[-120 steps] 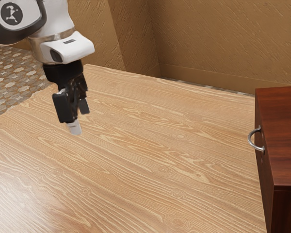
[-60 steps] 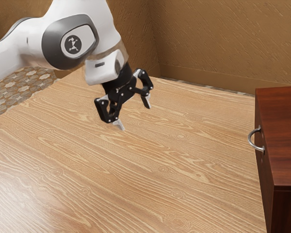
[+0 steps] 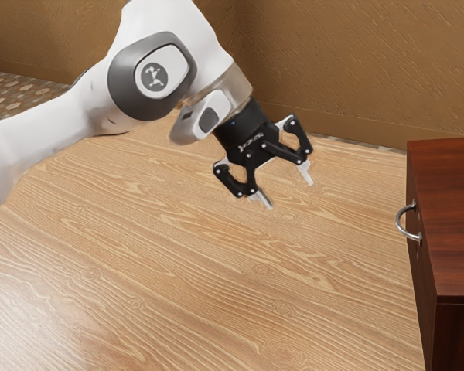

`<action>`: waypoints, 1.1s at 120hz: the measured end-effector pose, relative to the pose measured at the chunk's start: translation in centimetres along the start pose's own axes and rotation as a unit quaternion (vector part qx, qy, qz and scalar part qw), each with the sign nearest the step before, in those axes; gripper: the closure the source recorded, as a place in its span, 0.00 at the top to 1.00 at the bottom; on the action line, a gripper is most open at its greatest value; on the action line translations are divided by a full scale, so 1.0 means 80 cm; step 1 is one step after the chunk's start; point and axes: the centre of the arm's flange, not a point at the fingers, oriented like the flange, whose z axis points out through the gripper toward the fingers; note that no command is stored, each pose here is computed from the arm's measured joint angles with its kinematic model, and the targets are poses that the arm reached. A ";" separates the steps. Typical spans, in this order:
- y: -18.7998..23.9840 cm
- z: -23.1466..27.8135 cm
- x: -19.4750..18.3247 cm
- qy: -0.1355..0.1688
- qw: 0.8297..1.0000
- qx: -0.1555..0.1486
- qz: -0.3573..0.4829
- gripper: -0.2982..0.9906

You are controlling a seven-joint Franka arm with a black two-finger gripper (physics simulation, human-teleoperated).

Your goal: Pull the drawer handle with one arm to open the drawer

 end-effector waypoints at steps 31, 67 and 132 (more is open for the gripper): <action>-0.023 0.022 -0.008 0.019 0.994 0.047 0.096 0.56; -0.041 0.051 -0.016 0.037 0.983 0.084 0.157 0.50; -0.062 0.127 -0.017 0.080 0.969 0.126 0.197 0.45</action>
